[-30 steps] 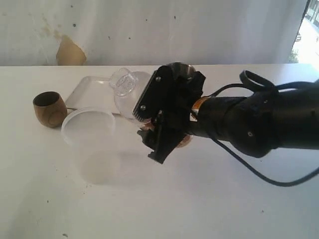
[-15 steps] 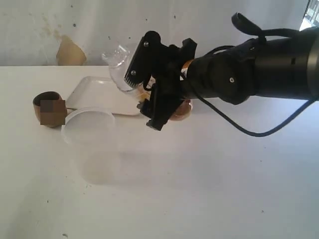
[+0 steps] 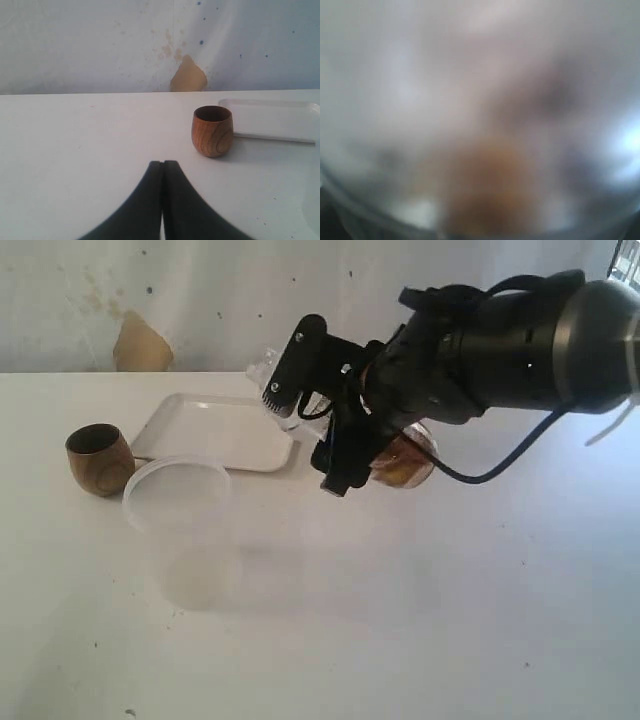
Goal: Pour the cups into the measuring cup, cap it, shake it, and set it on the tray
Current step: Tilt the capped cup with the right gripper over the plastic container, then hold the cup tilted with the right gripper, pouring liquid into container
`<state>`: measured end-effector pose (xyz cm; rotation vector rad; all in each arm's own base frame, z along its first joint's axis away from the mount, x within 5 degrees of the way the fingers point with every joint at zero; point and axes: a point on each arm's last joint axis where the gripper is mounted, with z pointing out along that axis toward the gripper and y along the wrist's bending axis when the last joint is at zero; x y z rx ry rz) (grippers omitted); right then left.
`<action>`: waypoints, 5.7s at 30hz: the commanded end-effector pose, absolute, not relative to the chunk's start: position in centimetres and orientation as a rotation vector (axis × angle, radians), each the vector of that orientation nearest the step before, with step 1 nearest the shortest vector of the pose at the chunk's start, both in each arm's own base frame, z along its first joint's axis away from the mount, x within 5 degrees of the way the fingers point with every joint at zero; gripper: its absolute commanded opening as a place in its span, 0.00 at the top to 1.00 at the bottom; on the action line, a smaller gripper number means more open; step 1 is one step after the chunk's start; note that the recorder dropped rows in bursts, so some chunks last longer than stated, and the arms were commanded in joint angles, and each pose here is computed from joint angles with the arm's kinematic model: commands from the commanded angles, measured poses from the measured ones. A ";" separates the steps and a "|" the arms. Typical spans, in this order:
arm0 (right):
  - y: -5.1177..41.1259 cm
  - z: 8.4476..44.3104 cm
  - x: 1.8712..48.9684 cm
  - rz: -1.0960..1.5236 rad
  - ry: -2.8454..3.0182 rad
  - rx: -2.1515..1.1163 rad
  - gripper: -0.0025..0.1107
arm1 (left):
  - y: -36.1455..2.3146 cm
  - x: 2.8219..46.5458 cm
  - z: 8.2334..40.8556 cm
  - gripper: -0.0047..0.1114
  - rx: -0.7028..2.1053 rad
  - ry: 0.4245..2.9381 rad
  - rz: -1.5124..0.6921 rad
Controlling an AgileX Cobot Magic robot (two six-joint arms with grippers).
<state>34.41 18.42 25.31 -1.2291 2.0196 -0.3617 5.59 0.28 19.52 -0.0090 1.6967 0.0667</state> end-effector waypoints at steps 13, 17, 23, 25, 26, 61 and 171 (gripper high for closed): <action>21.0 27.4 33.4 -0.655 1.649 -1.532 0.98 | 0.3 5.6 19.5 0.96 -0.011 1.687 0.063; 20.9 27.5 33.5 -0.724 1.576 -1.606 0.98 | 0.3 5.6 19.5 0.96 -0.011 1.687 0.063; 20.9 27.5 33.5 -0.817 1.443 -1.763 0.98 | 0.3 5.6 19.5 0.96 -0.011 1.687 0.063; 20.9 27.5 33.5 -0.820 1.438 -1.768 0.98 | 0.3 5.6 19.5 0.96 -0.011 1.687 0.063; 20.9 27.5 33.5 -0.820 1.438 -1.768 0.98 | 0.3 5.6 19.5 0.96 -0.011 1.687 0.063; 22.6 27.0 34.9 -0.918 1.304 -1.781 0.98 | 0.3 5.6 19.5 0.96 -0.011 1.687 0.063; 24.3 28.6 34.8 -1.268 0.714 -1.967 0.98 | 0.3 5.6 19.5 0.96 -0.011 1.687 0.063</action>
